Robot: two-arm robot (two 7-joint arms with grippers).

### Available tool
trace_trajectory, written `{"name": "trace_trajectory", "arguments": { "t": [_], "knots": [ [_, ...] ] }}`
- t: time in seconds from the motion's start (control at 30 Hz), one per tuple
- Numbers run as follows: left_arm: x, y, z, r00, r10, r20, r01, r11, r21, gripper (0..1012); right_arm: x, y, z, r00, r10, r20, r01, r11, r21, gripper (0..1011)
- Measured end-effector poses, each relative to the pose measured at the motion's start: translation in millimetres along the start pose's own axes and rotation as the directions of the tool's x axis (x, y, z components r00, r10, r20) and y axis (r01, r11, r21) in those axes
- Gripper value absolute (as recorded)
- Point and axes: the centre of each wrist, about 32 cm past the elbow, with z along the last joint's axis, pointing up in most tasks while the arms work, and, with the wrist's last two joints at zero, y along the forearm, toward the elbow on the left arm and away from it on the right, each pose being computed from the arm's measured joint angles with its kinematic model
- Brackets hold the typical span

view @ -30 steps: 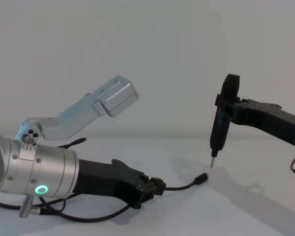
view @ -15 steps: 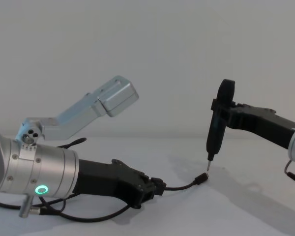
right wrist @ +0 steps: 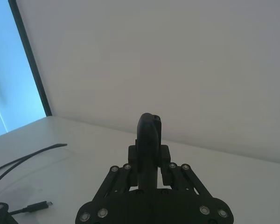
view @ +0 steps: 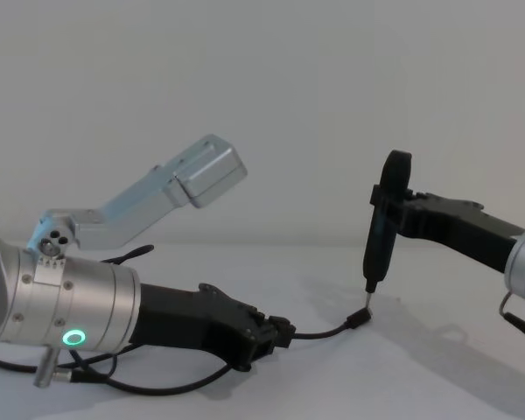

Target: Pick up the data cable with the one hand.

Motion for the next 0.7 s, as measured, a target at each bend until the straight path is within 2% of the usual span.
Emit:
{"name": "trace_trajectory", "arguments": {
  "t": [0.7],
  "knots": [
    [0.0,0.0,0.0,1.0000,0.000,0.000,0.000,1.0000,0.000,39,2.8,0.5,-1.9,1.000,-0.002,0.004,0.002,1.000,-0.002,275]
  ]
}}
